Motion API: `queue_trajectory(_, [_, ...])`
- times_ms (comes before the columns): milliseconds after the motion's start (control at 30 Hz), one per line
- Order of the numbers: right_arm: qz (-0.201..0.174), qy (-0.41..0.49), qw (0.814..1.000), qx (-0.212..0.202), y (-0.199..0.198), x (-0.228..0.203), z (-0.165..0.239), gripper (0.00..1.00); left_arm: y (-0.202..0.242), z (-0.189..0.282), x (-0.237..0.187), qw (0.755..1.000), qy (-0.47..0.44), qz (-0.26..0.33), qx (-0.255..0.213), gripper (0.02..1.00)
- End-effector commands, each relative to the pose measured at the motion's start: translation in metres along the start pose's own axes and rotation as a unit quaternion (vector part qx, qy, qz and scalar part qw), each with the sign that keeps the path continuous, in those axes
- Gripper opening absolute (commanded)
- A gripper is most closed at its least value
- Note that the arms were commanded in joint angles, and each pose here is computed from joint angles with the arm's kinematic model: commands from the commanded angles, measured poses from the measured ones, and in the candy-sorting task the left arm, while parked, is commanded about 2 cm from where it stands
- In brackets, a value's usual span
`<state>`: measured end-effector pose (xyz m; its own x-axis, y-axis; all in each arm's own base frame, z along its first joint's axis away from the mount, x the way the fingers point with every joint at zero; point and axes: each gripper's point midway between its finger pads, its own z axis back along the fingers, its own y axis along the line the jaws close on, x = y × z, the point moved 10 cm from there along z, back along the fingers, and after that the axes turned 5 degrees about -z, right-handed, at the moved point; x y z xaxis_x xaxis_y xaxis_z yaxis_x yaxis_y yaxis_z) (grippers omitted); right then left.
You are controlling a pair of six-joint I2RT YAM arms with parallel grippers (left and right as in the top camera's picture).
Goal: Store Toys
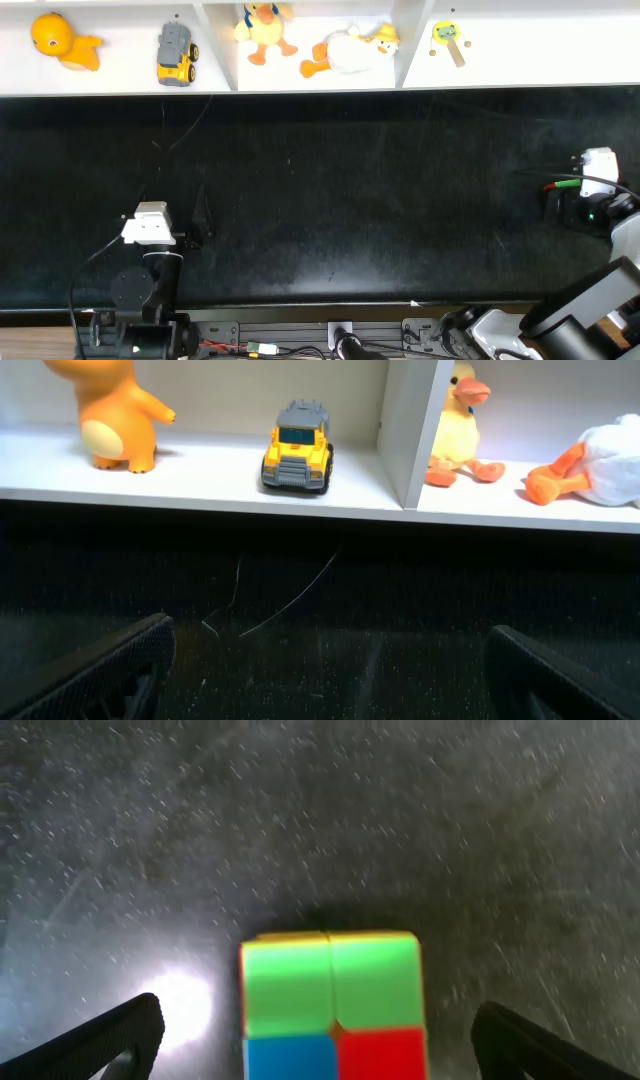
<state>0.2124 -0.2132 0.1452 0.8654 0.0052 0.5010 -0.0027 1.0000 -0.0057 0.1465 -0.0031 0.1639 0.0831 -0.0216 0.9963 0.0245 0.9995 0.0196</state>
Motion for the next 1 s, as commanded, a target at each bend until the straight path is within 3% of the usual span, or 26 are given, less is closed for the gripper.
queue_trajectory(33, [-0.014,0.000,1.000,0.018,0.0064,0.0017,-0.0070,0.996,-0.0001,0.0004,-0.0001,1.000,-0.002,-0.009,0.001,0.998])
queue_trajectory(133, [-0.033,0.016,0.999,0.003,0.0043,-0.0008,-0.0070,0.998,-0.0001,0.0004,-0.0001,1.000,-0.002,-0.009,0.001,0.998])
queue_trajectory(400, [-0.037,0.025,0.999,0.006,0.0057,-0.0030,-0.0068,0.978,-0.0001,0.0004,-0.0001,1.000,-0.002,-0.009,0.001,0.998])
queue_trajectory(667, [-0.036,0.022,0.999,0.004,0.0048,-0.0023,-0.0068,0.676,-0.0001,0.0004,-0.0001,1.000,-0.002,-0.009,0.001,0.998])
queue_trajectory(1000, [-0.050,0.014,0.999,-0.003,0.0038,0.0004,-0.0050,0.584,-0.0001,0.0004,-0.0001,1.000,-0.002,-0.009,0.001,0.998])
